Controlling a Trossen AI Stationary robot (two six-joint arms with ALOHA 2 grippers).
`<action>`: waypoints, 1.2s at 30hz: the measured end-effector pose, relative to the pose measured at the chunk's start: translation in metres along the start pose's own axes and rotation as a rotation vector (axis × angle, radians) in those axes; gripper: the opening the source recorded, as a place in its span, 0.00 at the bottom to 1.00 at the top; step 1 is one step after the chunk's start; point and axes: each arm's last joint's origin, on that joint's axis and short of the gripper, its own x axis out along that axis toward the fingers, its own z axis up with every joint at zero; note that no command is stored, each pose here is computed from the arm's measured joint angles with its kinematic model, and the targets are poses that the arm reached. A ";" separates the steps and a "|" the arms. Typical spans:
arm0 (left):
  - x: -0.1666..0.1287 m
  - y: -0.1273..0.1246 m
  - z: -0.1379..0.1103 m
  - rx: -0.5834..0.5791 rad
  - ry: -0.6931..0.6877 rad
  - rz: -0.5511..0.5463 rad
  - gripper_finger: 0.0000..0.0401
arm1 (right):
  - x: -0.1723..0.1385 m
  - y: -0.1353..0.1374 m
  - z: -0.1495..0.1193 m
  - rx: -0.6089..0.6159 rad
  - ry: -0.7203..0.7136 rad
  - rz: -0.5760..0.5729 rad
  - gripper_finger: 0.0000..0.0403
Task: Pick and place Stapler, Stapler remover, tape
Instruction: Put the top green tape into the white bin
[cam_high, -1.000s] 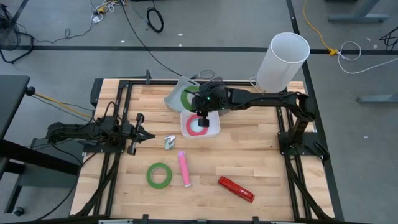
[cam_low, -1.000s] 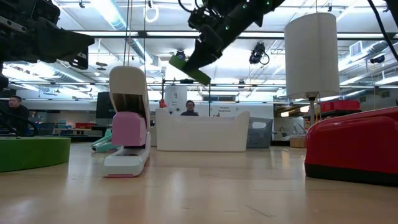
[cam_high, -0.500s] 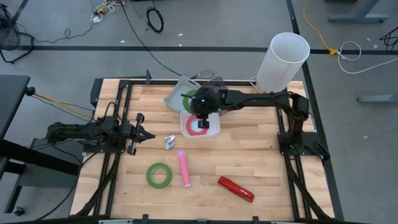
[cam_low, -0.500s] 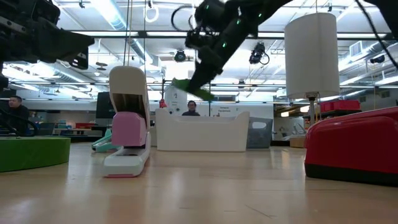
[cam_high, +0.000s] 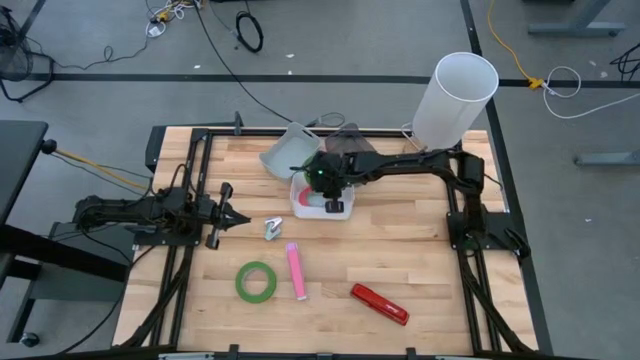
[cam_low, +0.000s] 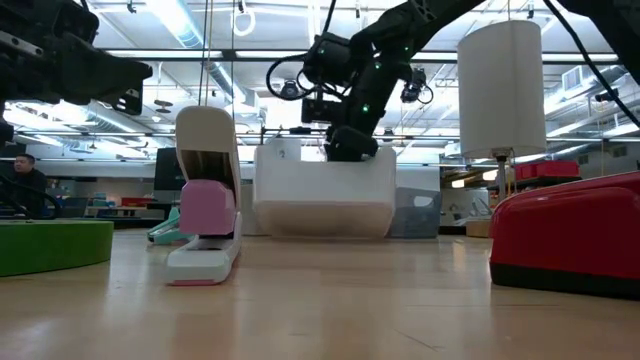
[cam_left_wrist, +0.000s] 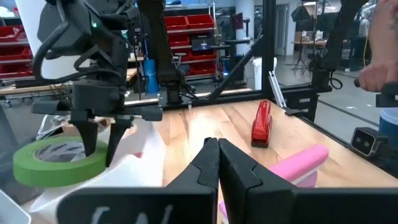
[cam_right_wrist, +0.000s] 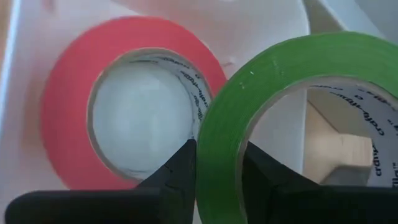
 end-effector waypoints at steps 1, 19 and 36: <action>0.000 0.000 0.000 0.000 -0.001 0.000 0.02 | -0.002 0.000 0.001 0.002 -0.010 0.004 0.23; 0.000 0.000 0.000 0.000 0.000 0.000 0.02 | -0.035 0.008 0.011 -0.045 -0.116 0.052 0.23; 0.000 0.000 0.000 0.000 0.000 0.000 0.02 | -0.042 0.032 0.014 -0.120 -0.155 0.280 0.23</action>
